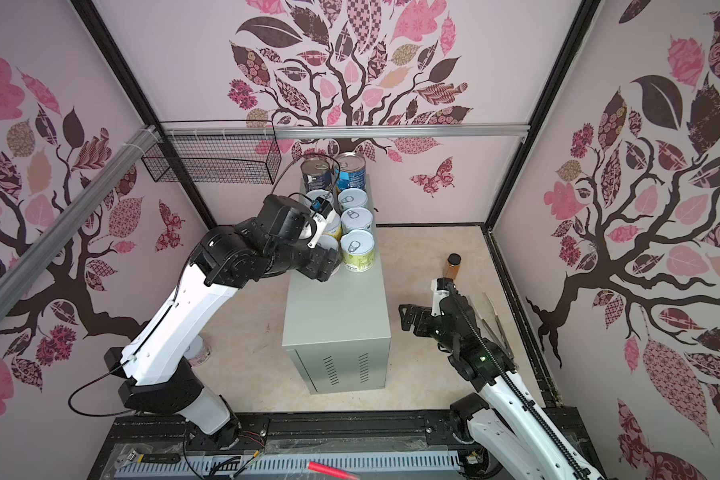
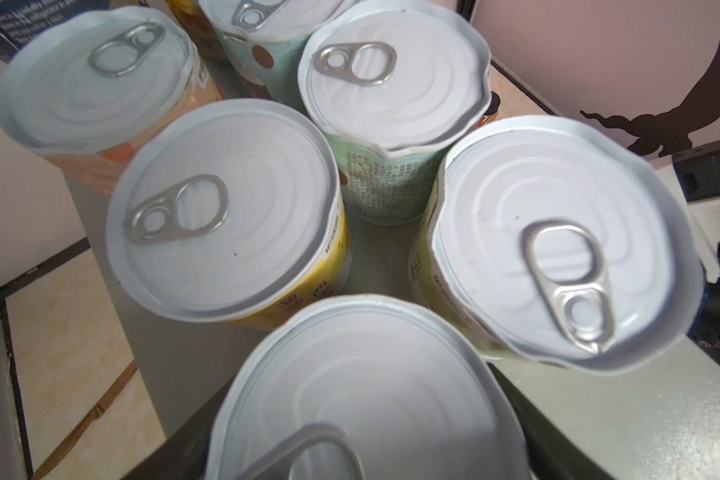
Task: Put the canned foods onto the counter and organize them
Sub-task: 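Lower the pink-labelled can in front of the cans and open the left gripper, then withdraw the left gripper while the right gripper moves toward the floor can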
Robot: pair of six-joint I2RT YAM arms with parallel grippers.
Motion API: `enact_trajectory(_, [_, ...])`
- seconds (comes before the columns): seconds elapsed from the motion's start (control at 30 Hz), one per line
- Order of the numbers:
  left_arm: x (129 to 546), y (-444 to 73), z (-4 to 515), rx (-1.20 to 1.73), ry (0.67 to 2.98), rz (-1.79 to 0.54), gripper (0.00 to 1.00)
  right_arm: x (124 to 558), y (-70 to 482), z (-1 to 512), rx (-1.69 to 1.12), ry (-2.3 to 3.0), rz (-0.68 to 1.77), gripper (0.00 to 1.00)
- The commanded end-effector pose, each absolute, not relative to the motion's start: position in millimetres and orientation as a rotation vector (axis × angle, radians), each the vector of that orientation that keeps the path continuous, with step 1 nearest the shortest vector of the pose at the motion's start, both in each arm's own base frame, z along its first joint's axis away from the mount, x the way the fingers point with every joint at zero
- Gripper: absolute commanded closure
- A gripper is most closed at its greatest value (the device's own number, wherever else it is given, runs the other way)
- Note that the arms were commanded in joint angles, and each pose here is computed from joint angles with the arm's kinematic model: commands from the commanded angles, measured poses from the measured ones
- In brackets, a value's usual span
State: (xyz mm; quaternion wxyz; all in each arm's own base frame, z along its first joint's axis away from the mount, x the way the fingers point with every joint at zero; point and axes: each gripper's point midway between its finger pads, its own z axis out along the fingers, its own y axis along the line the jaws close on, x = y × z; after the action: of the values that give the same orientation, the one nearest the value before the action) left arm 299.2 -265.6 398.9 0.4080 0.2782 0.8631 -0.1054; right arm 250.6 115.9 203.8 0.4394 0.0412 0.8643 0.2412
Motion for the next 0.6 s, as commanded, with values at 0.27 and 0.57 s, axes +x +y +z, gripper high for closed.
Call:
enact_trajectory(0.27, [293.8, -259.9, 441.2, 0.645, 2.052, -0.325, 0.11, 244.7, 113.1, 209.8, 0.105, 2.146, 0.596, 0.00])
enact_trajectory(0.57, [273.1, -232.8, 467.6, 0.586, 1.995, -0.345, 0.05, 244.5, 103.1, 214.8, 0.146, 2.163, 0.535, 0.00])
